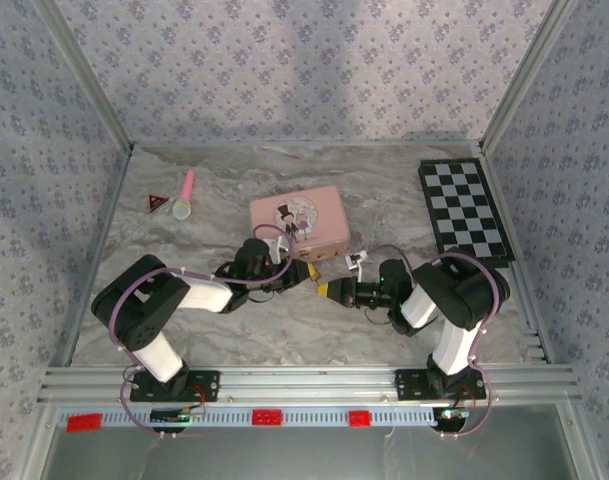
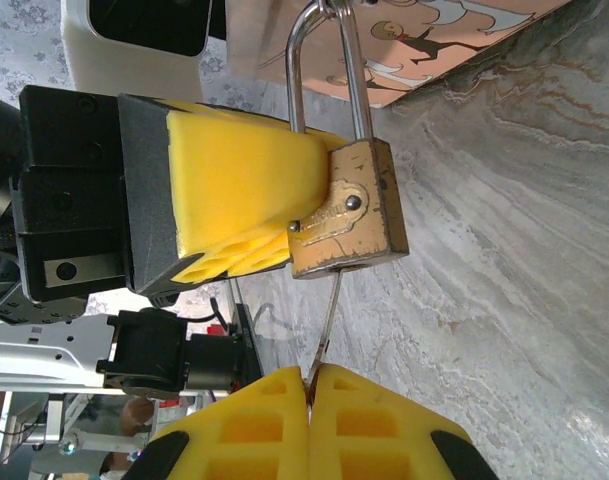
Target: Unlock the padlock with the key
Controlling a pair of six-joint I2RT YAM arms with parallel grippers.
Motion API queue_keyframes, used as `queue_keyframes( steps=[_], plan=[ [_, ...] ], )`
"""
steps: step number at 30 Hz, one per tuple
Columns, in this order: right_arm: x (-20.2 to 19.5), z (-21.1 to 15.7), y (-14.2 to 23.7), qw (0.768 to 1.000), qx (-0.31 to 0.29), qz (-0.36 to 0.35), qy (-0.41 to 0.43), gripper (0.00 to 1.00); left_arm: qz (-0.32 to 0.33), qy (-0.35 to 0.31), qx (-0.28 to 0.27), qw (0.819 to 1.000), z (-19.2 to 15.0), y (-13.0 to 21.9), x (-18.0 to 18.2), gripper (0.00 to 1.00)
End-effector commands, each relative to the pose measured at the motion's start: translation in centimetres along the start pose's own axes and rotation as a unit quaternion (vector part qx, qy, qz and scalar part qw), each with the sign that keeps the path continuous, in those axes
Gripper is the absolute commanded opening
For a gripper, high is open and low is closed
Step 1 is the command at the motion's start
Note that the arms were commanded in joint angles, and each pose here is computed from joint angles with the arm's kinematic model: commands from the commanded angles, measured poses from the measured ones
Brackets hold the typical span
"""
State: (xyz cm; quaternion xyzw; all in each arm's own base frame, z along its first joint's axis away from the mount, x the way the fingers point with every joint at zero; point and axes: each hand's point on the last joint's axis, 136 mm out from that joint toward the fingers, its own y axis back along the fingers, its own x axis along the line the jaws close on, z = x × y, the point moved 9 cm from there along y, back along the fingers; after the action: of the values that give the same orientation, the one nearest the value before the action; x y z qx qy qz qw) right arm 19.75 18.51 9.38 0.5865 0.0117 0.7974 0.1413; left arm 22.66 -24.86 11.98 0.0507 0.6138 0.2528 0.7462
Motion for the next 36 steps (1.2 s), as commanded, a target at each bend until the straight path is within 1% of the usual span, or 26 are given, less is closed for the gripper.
queue_keyframes(
  steps=[1,12,19,36],
  plan=[
    [0.9,0.7,0.2,1.0,-0.013,0.017,0.014,0.0,-0.096,-0.028,-0.005,0.995,0.7,0.6,-3.3,0.0],
    [1.5,1.7,0.3,0.999,-0.024,0.027,0.013,0.0,-0.104,-0.027,-0.004,0.994,0.5,0.7,-3.3,0.0],
    [1.1,1.6,0.4,0.999,-0.034,0.016,0.005,0.0,-0.124,-0.022,-0.008,0.992,0.5,0.6,-3.8,0.0],
    [0.6,2.7,0.8,0.998,-0.06,0.007,-0.024,0.0,-0.138,-0.032,0.0,0.99,-0.1,0.3,-4.7,0.0]
  ],
)
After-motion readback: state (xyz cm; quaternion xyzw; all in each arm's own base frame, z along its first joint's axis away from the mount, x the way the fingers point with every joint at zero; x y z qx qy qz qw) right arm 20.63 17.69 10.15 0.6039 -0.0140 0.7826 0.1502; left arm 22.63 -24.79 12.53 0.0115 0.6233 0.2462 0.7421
